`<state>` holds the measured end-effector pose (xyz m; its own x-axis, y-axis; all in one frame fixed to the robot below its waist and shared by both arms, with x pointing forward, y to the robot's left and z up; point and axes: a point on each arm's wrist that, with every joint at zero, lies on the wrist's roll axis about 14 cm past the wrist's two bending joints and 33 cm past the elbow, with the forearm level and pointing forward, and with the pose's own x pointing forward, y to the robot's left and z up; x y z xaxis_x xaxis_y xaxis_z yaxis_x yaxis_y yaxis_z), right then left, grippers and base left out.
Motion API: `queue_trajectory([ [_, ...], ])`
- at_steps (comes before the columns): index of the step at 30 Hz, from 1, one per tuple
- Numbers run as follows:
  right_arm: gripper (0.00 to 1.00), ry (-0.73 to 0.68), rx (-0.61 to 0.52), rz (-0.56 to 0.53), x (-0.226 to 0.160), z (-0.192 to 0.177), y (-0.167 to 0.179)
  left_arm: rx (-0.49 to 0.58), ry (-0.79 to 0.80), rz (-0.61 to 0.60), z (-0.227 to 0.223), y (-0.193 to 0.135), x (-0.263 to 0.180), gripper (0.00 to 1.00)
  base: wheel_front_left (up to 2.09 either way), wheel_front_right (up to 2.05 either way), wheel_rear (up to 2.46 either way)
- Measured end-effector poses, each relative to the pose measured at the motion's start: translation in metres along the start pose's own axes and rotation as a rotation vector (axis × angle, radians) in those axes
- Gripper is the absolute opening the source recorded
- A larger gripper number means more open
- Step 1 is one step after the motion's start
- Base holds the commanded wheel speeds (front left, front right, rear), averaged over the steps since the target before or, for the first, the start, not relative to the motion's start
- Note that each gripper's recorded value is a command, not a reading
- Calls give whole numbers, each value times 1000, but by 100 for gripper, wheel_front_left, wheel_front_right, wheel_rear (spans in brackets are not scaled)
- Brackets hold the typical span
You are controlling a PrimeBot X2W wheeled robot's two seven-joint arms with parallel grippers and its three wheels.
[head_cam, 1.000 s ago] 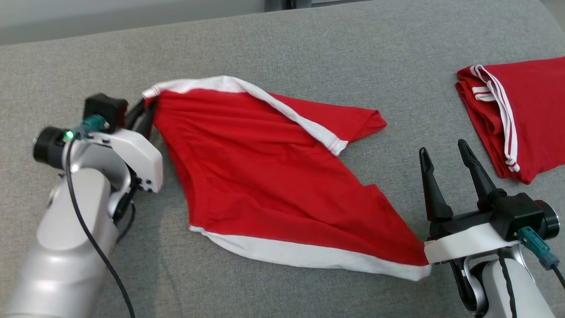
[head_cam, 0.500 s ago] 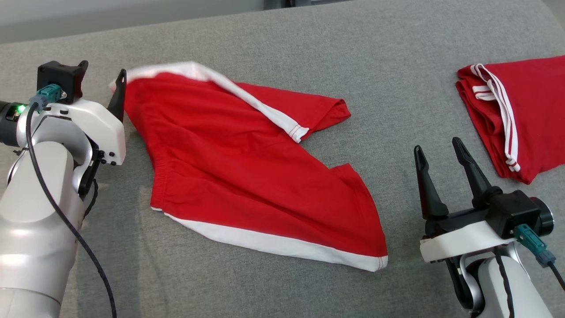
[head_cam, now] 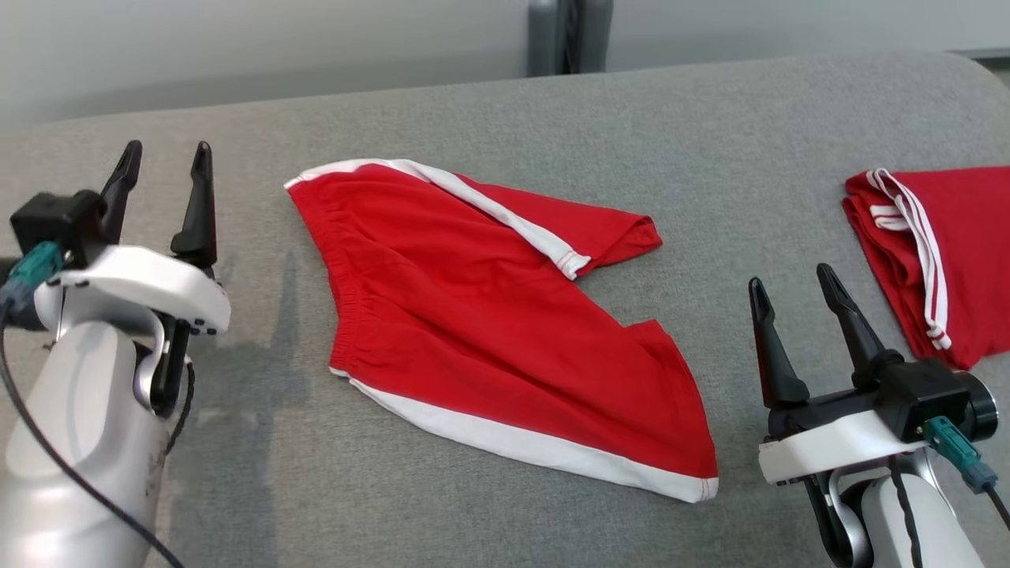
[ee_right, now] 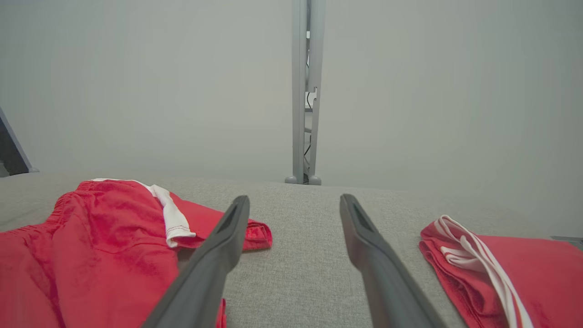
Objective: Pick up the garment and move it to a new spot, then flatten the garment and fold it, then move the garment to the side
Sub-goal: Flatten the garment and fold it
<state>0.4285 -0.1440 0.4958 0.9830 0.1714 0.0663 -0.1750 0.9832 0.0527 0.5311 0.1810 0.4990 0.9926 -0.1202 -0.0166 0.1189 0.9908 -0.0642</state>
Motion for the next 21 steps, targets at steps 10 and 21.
queue_trajectory([
  [10,100,-46,2,42,3,15,16,-116,-134,114,17,10,-78,100,0,0,0],
  [21,100,-40,9,71,3,13,28,-200,-92,160,-8,-2,-131,100,0,0,0],
])
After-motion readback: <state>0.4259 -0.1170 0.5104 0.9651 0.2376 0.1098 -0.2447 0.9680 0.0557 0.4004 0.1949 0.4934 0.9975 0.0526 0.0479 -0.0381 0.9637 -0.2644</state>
